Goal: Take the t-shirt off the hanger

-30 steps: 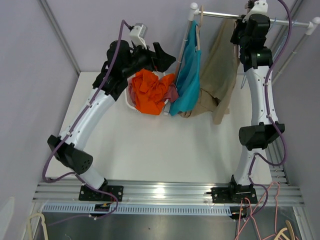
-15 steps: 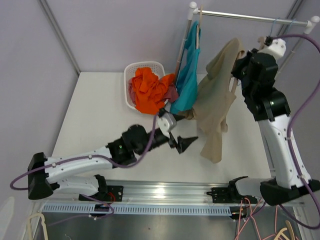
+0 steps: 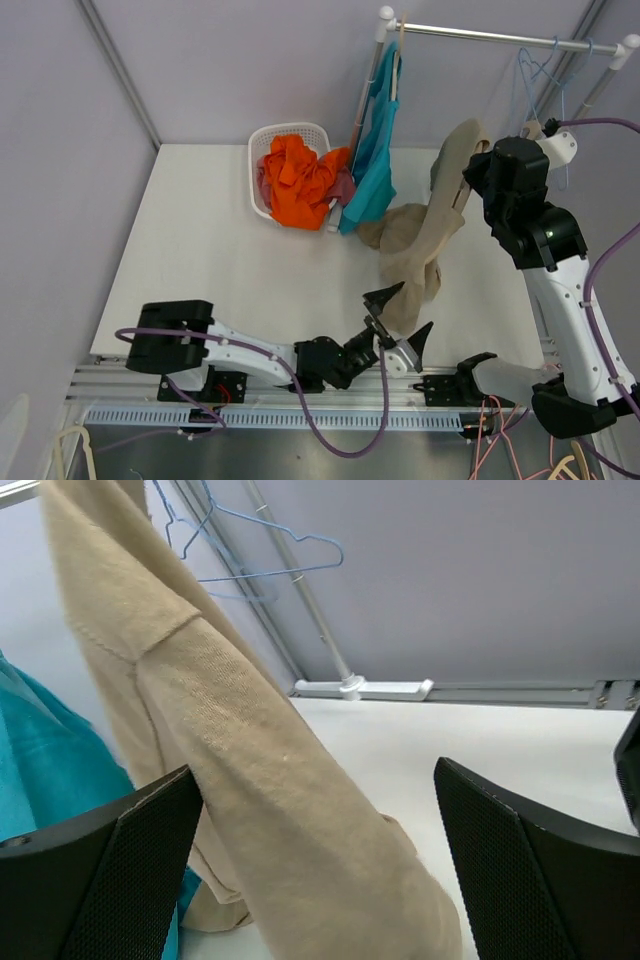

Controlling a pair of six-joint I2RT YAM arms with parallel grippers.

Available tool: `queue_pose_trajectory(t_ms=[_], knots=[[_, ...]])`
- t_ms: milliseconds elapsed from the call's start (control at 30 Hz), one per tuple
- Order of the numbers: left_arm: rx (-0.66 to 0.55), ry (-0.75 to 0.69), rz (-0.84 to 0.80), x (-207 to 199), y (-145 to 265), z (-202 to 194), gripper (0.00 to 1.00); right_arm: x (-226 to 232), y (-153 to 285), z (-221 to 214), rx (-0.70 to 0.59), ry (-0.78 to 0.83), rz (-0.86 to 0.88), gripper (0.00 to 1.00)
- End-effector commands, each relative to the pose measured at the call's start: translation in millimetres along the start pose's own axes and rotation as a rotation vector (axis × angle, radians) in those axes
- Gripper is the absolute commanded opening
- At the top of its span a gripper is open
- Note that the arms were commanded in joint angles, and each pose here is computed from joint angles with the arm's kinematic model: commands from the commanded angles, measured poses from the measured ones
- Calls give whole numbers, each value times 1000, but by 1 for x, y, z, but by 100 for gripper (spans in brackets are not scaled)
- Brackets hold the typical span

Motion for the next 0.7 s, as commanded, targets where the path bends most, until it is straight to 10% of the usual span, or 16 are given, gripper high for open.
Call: queue_pose_trajectory(t_ms=[0, 233, 367, 667], knots=[[-228, 128, 326, 64, -5, 67, 100, 7, 25, 26, -72, -118, 70, 0], [-175, 136, 434, 87, -11, 60, 95, 2, 35, 22, -45, -94, 85, 0], [-136, 115, 473, 98, -14, 58, 5, 3, 37, 20, -29, -87, 96, 0], [-192, 221, 203, 65, 1, 70, 1, 1, 29, 31, -25, -37, 26, 0]])
Point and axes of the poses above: each gripper's point midway between its finger pads, its own y axis back along the fingers, its own x axis along the line the jaws close on, z = x × y, the point moved 1 cm from there along y, back along the fingers, and after that the axes turned 2 degrees about y, right-handed, at the moved point
